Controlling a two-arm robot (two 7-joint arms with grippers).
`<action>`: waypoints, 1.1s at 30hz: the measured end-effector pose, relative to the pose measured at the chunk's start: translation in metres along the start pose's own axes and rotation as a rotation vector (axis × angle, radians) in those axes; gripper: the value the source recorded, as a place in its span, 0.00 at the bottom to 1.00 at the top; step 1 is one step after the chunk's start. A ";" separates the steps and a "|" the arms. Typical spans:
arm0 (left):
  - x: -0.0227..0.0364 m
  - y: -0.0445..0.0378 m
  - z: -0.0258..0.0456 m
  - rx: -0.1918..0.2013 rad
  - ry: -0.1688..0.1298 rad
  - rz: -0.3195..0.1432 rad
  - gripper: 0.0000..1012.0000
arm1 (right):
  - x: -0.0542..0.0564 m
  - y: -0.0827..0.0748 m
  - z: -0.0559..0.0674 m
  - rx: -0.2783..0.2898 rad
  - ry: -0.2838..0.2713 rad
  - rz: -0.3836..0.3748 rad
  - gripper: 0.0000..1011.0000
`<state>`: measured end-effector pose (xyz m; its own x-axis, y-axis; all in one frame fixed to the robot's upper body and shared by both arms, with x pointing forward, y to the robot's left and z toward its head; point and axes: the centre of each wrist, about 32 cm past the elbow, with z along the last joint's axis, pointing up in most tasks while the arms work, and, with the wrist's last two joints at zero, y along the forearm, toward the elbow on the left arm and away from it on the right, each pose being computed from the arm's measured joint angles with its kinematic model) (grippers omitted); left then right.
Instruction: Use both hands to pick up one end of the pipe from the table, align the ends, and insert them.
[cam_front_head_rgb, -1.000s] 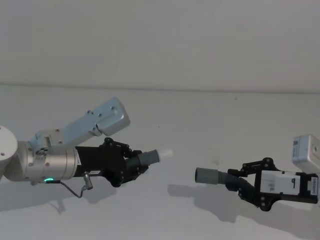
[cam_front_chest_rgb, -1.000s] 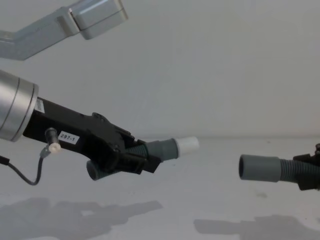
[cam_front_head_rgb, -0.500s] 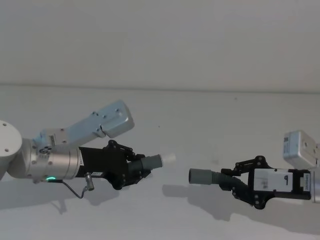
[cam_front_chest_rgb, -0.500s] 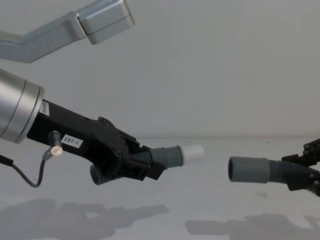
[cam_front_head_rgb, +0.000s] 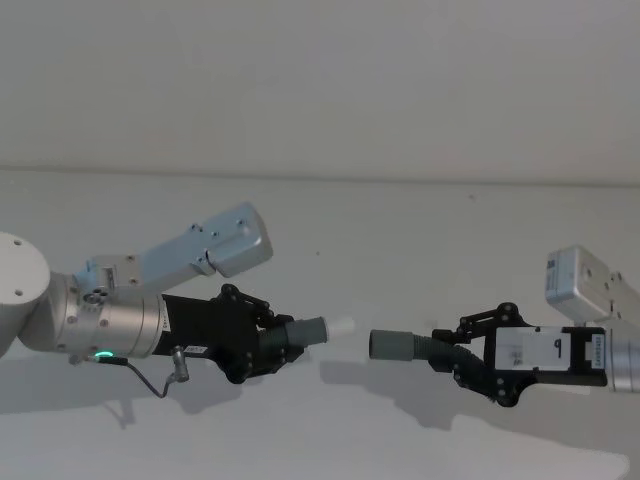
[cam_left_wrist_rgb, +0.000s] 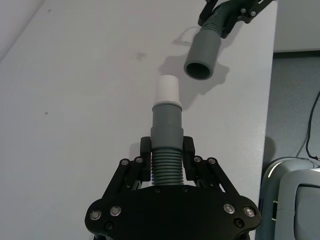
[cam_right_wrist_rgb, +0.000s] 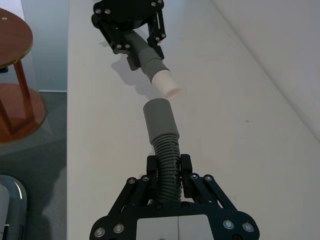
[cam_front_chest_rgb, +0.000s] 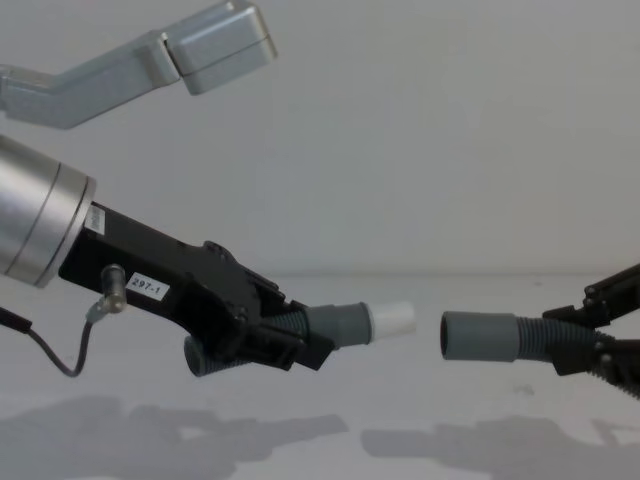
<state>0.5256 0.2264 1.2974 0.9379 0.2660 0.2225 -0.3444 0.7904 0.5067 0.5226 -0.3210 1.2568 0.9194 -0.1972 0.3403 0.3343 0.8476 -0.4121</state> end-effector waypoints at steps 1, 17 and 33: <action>0.0003 -0.0003 0.0002 0.001 -0.001 -0.003 0.35 | 0.001 0.000 0.000 -0.001 0.001 0.000 0.27; 0.0052 -0.0060 0.0005 0.005 0.002 -0.051 0.35 | 0.008 0.007 0.000 -0.005 0.011 0.003 0.27; 0.0070 -0.0125 0.0020 0.000 -0.001 -0.085 0.35 | 0.010 0.011 -0.001 -0.013 0.011 0.013 0.27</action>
<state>0.5364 0.2173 1.2942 0.9638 0.1971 0.1795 -0.2632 0.8100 0.5240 0.5360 -0.3136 1.2551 0.9257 -0.1918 0.3261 0.3254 0.8435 -0.4273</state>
